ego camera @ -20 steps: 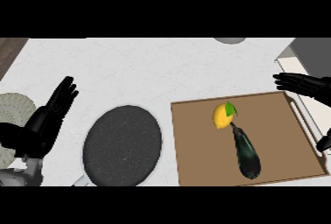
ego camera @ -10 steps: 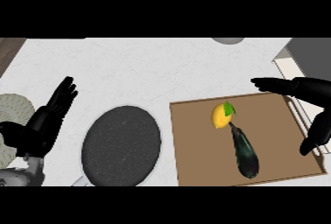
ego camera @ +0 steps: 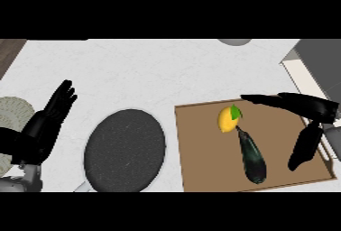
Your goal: Pick the eggplant from the tray and place it in the tiered shelf
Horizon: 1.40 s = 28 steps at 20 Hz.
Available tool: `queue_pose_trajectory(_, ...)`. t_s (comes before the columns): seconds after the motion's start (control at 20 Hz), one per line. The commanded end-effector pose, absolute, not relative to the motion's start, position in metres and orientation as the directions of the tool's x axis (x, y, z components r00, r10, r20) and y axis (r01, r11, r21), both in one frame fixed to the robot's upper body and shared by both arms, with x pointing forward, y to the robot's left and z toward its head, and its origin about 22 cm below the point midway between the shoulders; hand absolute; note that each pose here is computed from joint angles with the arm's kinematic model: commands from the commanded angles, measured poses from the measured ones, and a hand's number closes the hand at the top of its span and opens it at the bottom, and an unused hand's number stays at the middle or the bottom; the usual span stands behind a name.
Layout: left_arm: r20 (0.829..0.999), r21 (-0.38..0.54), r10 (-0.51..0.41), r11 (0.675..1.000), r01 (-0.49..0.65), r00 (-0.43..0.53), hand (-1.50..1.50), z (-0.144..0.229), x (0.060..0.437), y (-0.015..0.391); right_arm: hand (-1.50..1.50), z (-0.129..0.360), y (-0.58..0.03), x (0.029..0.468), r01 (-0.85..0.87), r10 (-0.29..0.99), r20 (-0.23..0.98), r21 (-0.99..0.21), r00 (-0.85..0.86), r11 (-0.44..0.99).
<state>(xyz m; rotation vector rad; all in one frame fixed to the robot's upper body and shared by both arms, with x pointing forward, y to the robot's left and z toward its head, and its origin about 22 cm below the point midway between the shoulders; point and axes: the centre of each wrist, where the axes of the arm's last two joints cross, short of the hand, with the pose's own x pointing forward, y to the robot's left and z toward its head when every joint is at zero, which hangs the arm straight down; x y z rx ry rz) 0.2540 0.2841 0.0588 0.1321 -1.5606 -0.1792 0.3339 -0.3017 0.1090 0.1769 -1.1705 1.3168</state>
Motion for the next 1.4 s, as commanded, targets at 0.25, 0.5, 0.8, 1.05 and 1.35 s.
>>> queue_pose_trajectory(0.25,0.981,0.193,-0.193,0.981,0.028,-0.015,0.0,0.044,0.263,0.272,-1.5,0.098,-0.272,0.335,-0.859,0.728,0.653,-0.478,-0.209,0.181)
queue_pose_trajectory(0.5,0.982,0.189,-0.188,0.981,0.038,-0.018,0.0,0.043,0.256,0.287,-1.5,0.092,-0.253,0.327,-0.874,0.765,0.6,-0.475,-0.235,0.105)
queue_pose_trajectory(0.8,0.983,0.182,-0.182,0.982,0.043,-0.006,0.0,0.051,0.245,0.28,-1.5,0.091,-0.231,0.33,-0.836,0.813,0.516,-0.544,-0.269,0.068)
queue_pose_trajectory(1.05,0.983,0.185,-0.185,0.982,0.041,-0.003,0.0,0.061,0.256,0.283,-1.5,0.084,-0.262,0.318,-0.822,0.866,0.414,-0.57,-0.281,0.006)
queue_pose_trajectory(1.35,0.984,0.178,-0.177,0.983,0.034,-0.022,0.0,0.051,0.246,0.285,-1.5,0.077,-0.288,0.325,-0.857,0.889,0.381,-0.515,-0.253,-0.023)
